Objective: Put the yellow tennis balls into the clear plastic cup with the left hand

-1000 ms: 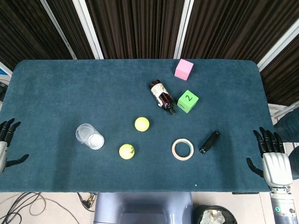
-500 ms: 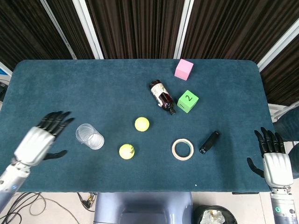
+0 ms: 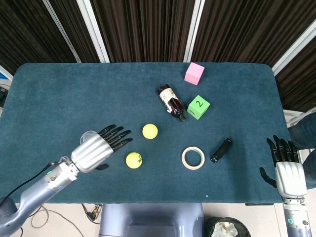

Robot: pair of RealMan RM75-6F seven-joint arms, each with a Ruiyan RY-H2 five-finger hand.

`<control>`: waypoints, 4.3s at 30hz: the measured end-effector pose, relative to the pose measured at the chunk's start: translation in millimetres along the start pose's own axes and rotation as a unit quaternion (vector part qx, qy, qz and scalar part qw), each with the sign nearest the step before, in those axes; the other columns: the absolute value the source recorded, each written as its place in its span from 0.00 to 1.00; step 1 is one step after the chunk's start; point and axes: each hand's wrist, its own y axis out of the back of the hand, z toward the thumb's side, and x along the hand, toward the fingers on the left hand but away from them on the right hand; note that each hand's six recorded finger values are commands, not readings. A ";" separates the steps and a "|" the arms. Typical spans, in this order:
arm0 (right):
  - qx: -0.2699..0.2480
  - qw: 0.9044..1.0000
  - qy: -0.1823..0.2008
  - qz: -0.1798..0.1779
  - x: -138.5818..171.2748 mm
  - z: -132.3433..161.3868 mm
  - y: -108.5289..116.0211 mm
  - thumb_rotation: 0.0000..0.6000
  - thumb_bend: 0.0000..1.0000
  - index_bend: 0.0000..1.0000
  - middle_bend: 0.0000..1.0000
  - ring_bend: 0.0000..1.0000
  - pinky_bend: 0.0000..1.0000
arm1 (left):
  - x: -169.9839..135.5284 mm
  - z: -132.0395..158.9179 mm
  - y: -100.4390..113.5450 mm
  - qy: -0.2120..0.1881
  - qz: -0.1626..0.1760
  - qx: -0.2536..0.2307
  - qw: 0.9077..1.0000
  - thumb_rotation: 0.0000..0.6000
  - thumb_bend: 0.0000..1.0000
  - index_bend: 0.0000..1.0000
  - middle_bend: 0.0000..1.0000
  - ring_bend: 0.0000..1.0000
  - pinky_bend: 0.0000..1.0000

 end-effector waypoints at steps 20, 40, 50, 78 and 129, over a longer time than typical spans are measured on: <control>-0.003 1.000 -0.011 -0.011 -0.9 -4.1 5.7 1.00 0.35 0.08 0.00 0.00 0.00 | 57.0 26.0 -76.8 -0.033 -0.093 -0.025 0.995 1.00 0.00 0.11 0.04 0.03 0.15; -0.009 0.999 -0.027 -0.019 -2.9 -9.1 8.6 1.00 0.35 0.08 0.00 0.00 0.00 | 82.1 26.1 -136.0 -0.032 -0.114 0.003 0.993 1.00 0.01 0.21 0.15 0.13 0.27; -0.012 0.999 -0.031 -0.019 -2.8 -10.0 9.5 1.00 0.35 0.08 0.00 0.00 0.00 | 91.2 34.1 -140.9 -0.042 -0.094 0.012 0.995 1.00 0.08 0.27 0.27 0.25 0.42; -0.013 0.999 -0.041 -0.013 -2.1 -11.2 6.1 1.00 0.35 0.08 0.00 0.00 0.00 | 97.7 26.2 -91.9 -0.029 -0.002 0.015 0.999 1.00 0.25 0.40 0.46 0.44 0.63; -0.006 0.999 -0.048 -0.019 -1.1 -9.3 3.8 1.00 0.35 0.08 0.00 0.00 0.00 | -20.8 -96.7 -32.4 0.075 0.023 0.015 0.997 1.00 0.19 0.36 0.43 0.41 0.60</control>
